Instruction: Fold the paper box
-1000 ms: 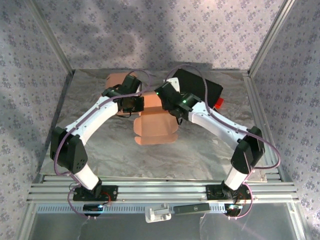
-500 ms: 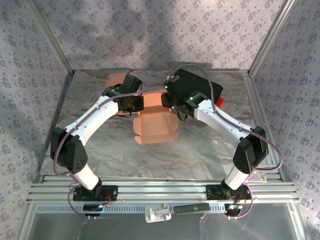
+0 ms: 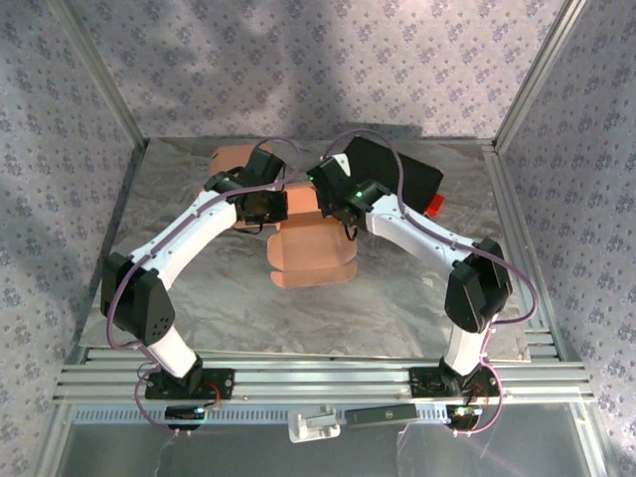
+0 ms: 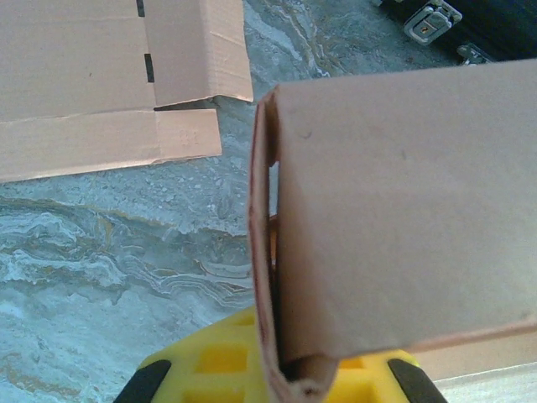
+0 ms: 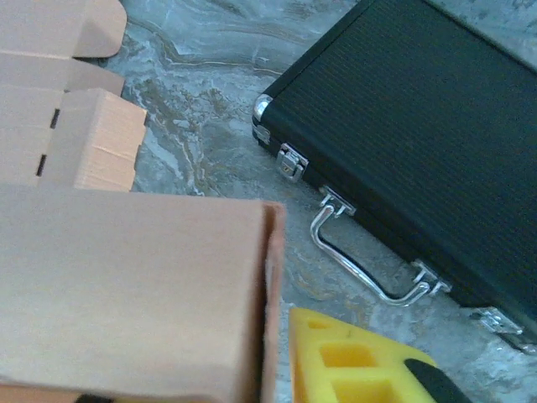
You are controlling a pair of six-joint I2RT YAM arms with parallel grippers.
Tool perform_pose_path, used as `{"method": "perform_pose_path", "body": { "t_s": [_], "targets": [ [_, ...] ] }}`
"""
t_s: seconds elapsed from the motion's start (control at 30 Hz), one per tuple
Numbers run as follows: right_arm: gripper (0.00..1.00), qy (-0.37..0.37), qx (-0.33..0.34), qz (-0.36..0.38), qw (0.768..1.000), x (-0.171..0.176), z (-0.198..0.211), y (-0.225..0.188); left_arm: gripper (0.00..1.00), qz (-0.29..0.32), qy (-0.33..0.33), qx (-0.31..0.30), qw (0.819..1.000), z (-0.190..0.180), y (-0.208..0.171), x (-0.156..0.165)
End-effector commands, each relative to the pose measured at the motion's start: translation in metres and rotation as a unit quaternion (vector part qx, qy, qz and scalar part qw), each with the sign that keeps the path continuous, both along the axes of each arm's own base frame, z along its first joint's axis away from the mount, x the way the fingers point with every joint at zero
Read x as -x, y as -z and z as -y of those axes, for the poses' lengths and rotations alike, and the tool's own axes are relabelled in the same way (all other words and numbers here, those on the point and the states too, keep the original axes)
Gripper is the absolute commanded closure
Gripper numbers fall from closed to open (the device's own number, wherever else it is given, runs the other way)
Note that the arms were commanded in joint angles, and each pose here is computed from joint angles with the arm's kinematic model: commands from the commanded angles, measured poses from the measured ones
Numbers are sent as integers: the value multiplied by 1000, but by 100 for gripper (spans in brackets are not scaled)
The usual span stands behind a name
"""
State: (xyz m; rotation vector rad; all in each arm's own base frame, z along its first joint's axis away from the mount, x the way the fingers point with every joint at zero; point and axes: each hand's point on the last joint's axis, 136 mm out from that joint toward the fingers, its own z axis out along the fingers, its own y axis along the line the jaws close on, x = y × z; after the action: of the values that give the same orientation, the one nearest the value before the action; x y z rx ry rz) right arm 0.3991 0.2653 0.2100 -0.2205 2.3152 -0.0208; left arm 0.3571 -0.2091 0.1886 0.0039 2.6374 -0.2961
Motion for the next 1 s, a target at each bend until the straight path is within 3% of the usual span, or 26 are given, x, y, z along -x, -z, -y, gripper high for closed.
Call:
{"method": "perform_pose_path", "body": {
  "t_s": [0.0, 0.07, 0.2, 0.4, 0.6, 0.63, 0.7, 0.8, 0.97],
  "targets": [
    [93, 45, 46, 19, 998, 4, 15, -12, 100, 12, -7, 9, 1000, 3, -8, -2],
    [100, 62, 68, 28, 995, 10, 17, -16, 100, 18, -11, 18, 1000, 6, -7, -2],
    [100, 93, 98, 31, 990, 21, 23, -18, 100, 39, -37, 10, 999, 1, -8, -1],
    [100, 102, 89, 20, 991, 33, 22, -15, 100, 73, -103, -21, 992, -23, -2, 4],
    [100, 93, 68, 7, 993, 38, 20, -6, 100, 98, -69, 40, 992, -2, -5, 2],
    [100, 94, 65, 5, 993, 38, 21, -5, 93, 102, -58, 47, 992, 2, -8, 2],
    [100, 94, 60, 2, 994, 39, 22, -3, 70, 109, -43, 59, 991, 7, -16, 1],
    [100, 93, 54, -1, 994, 38, 22, -1, 51, 121, -22, 71, 990, 13, -33, 2],
    [100, 94, 45, -10, 995, 37, 24, 1, 36, 143, 9, 70, 987, 14, -57, 3]
  ]
}}
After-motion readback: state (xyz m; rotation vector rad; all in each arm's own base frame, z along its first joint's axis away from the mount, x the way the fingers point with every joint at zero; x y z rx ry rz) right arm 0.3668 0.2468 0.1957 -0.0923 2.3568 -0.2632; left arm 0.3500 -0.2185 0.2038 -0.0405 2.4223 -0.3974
